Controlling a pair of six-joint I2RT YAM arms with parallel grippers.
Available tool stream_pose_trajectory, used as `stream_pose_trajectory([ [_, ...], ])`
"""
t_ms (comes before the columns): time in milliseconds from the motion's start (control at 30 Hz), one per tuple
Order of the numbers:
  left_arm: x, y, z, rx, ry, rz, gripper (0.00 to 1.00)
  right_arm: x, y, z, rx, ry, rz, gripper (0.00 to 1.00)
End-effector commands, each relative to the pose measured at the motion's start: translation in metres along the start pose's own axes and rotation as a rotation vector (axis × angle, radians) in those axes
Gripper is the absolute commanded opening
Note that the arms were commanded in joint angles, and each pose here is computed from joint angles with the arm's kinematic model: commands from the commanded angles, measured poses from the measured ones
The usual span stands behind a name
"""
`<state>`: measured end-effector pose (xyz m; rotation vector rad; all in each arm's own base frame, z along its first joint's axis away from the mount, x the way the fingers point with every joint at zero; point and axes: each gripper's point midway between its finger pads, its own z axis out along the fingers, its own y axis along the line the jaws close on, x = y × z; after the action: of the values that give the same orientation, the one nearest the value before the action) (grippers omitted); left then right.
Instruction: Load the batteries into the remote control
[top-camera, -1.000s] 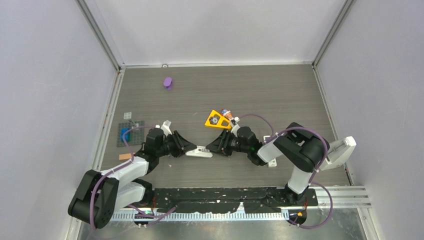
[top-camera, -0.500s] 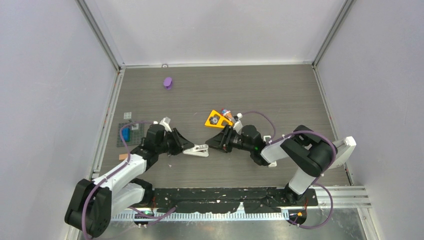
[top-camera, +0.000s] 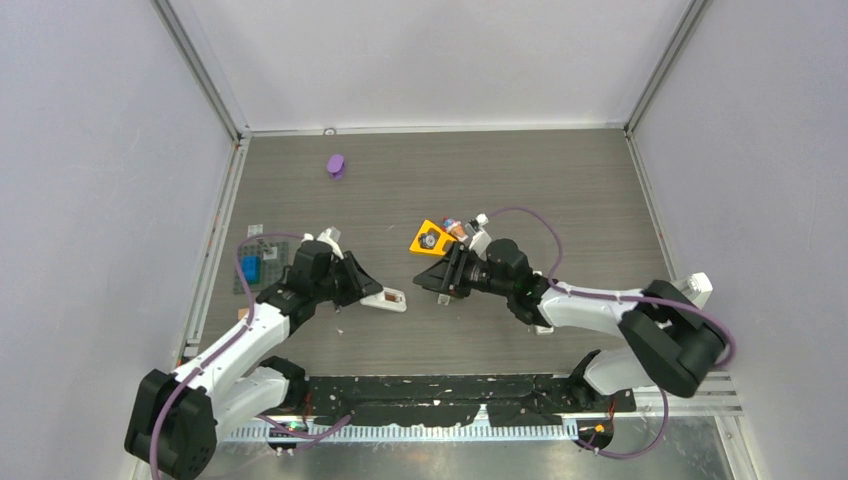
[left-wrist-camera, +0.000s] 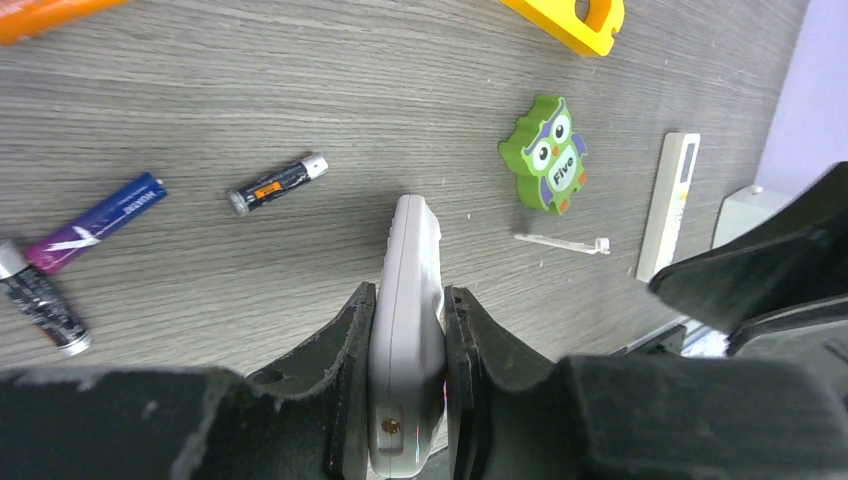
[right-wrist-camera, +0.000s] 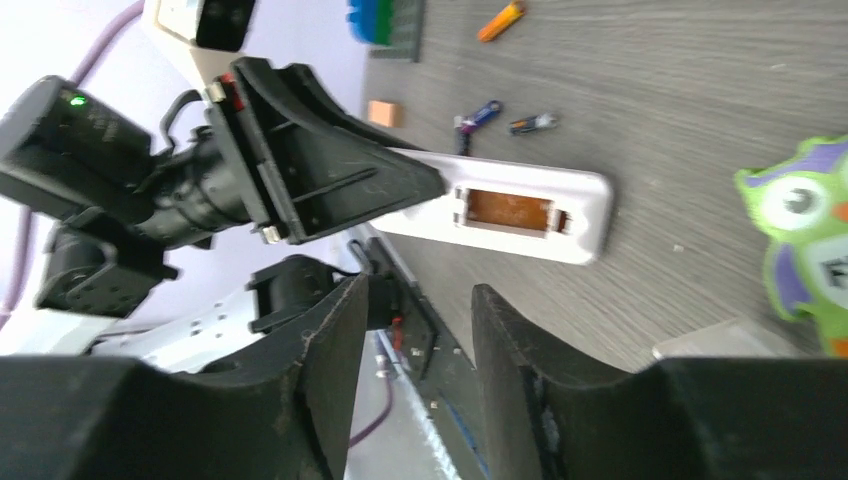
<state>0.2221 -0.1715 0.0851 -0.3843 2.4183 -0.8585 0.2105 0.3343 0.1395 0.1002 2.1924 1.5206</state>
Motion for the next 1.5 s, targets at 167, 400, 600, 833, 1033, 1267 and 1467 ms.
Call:
stream_pose_trajectory([
  [167, -0.020, -0.008, -0.027, -0.039, -0.043, 0.175, 0.00, -0.032, -0.027, -0.027, 0.326, -0.056, -0.269, 0.55],
  [400, -0.035, -0.025, -0.058, -0.013, -0.118, 0.261, 0.00, -0.022, -0.036, -0.036, 0.515, -0.063, -0.369, 0.55],
  [600, -0.041, -0.038, -0.084, 0.016, -0.141, 0.372, 0.00, 0.003, -0.030, -0.014, 0.634, 0.002, -0.504, 0.52],
  [833, -0.024, -0.089, -0.113, 0.279, -0.029, 0.619, 0.00, 0.028, 0.055, -0.013, 0.204, 0.172, -0.819, 0.85],
  [1033, -0.001, -0.113, -0.132, 0.489, 0.055, 0.804, 0.00, 0.027, 0.101, -0.048, -0.029, 0.170, -1.009, 0.98],
  [1267, 0.024, -0.140, -0.167, 0.743, 0.126, 0.918, 0.00, 0.054, 0.130, -0.054, -0.234, 0.351, -1.123, 0.96],
  [1467, 0.038, -0.150, -0.190, 0.891, 0.122, 0.971, 0.00, 0.067, 0.144, -0.055, -0.338, 0.428, -1.135, 0.97],
])
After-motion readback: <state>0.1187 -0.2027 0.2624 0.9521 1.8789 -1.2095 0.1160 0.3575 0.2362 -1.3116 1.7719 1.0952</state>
